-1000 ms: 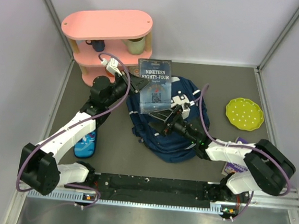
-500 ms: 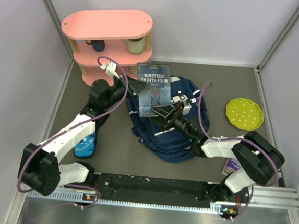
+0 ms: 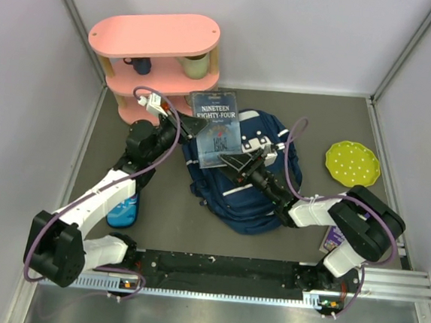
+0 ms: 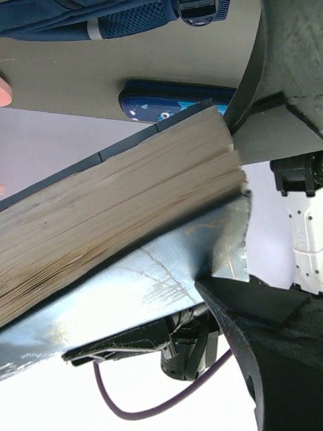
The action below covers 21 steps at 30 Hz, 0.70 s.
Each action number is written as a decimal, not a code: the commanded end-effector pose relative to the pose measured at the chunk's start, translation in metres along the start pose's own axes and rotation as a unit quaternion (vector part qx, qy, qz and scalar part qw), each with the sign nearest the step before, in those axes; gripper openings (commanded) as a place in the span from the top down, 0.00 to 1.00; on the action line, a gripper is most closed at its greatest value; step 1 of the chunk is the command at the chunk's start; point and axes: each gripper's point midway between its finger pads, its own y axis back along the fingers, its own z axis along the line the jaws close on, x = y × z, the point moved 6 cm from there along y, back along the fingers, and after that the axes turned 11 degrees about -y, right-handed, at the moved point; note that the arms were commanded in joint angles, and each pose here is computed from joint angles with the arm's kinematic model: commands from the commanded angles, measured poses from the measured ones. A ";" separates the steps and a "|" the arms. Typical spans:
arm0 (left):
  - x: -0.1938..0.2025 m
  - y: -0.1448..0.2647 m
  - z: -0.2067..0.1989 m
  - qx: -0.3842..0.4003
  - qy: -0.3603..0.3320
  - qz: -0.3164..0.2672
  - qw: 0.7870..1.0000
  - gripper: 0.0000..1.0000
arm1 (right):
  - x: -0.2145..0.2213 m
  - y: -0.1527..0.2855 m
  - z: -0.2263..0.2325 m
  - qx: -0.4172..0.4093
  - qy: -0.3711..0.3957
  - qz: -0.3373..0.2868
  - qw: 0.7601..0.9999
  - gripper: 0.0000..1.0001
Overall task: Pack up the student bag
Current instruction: Pick up the book from the center of the board.
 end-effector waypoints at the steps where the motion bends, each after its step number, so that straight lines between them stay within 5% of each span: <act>1: -0.012 0.014 -0.035 0.079 0.002 -0.024 0.997 1.00 | -0.005 0.007 0.062 -0.153 0.040 -0.023 0.987 0.39; 3: -0.008 0.017 -0.031 0.073 0.005 -0.022 0.997 1.00 | -0.006 0.009 0.064 -0.156 0.044 -0.027 0.986 0.50; 8: -0.003 0.022 -0.025 0.062 0.020 -0.022 0.998 1.00 | -0.007 0.010 0.069 -0.165 0.058 -0.030 0.984 0.52; 14: 0.007 0.027 -0.019 0.055 0.040 -0.017 0.998 1.00 | -0.005 0.008 0.078 -0.178 0.072 -0.027 0.981 0.38; 17: 0.012 0.031 -0.012 0.044 0.043 -0.016 0.998 1.00 | -0.007 0.008 0.080 -0.181 0.074 -0.028 0.980 0.45; 21: 0.016 0.034 -0.009 0.035 0.042 -0.012 0.998 1.00 | -0.006 0.009 0.081 -0.182 0.082 -0.025 0.980 0.67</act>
